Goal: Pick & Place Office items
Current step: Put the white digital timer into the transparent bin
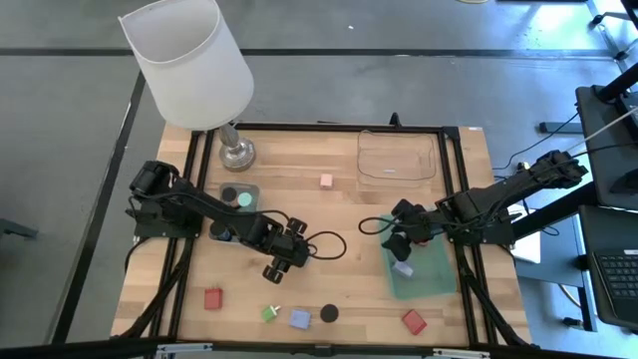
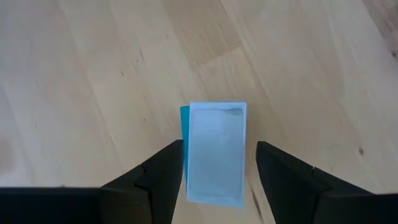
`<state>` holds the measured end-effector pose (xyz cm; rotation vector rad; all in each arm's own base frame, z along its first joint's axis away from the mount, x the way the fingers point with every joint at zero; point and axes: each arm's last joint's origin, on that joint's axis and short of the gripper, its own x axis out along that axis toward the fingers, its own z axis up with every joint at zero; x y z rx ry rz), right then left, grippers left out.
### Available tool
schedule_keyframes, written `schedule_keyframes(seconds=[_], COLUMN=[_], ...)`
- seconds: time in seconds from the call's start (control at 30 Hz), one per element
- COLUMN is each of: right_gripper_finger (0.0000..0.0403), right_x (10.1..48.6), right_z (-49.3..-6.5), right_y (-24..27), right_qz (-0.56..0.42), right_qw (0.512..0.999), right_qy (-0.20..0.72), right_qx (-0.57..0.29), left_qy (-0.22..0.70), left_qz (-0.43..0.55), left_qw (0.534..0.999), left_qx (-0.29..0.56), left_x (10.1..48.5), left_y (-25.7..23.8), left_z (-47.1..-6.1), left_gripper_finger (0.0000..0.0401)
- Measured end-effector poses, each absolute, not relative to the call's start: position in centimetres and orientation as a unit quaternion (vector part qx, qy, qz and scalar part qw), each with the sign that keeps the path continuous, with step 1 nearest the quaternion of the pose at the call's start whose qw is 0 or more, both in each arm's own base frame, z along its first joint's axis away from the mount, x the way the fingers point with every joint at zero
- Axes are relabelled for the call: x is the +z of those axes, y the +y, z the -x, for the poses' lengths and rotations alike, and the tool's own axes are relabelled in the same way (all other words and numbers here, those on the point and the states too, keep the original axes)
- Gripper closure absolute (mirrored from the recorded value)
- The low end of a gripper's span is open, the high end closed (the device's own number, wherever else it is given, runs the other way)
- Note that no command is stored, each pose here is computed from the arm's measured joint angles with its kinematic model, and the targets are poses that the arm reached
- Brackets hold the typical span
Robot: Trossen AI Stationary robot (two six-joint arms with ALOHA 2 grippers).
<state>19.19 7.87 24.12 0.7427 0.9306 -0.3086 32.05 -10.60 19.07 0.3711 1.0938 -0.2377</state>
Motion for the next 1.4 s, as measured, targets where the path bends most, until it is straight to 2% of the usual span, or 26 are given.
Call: schedule_keyframes(seconds=[0.47,0.67,1.27,1.4], right_gripper_finger=[0.0072,0.0072,0.0072,0.0072], right_x=[24.3,24.3,24.3,24.3], right_z=[-19.4,-19.4,-19.5,-19.5], right_y=[7.9,7.9,7.9,7.9], right_qz=[-0.35,-0.351,-0.356,-0.356], right_qw=[0.824,0.825,0.825,0.825], right_qy=[0.421,0.419,0.413,0.413], right_qx=[-0.147,-0.146,-0.148,-0.148], left_qy=[0.518,0.508,0.528,0.527], left_qz=[-0.17,-0.148,-0.154,-0.158], left_qw=[0.83,0.839,0.831,0.832], left_qx=[-0.116,-0.126,-0.082,-0.076], left_x=[19.0,18.2,16.4,16.5], left_y=[-10.6,-10.7,-9.8,-9.8], left_z=[-32.0,-31.8,-31.9,-32.0], left_gripper_finger=[0.0133,0.0134,0.0137,0.0151])
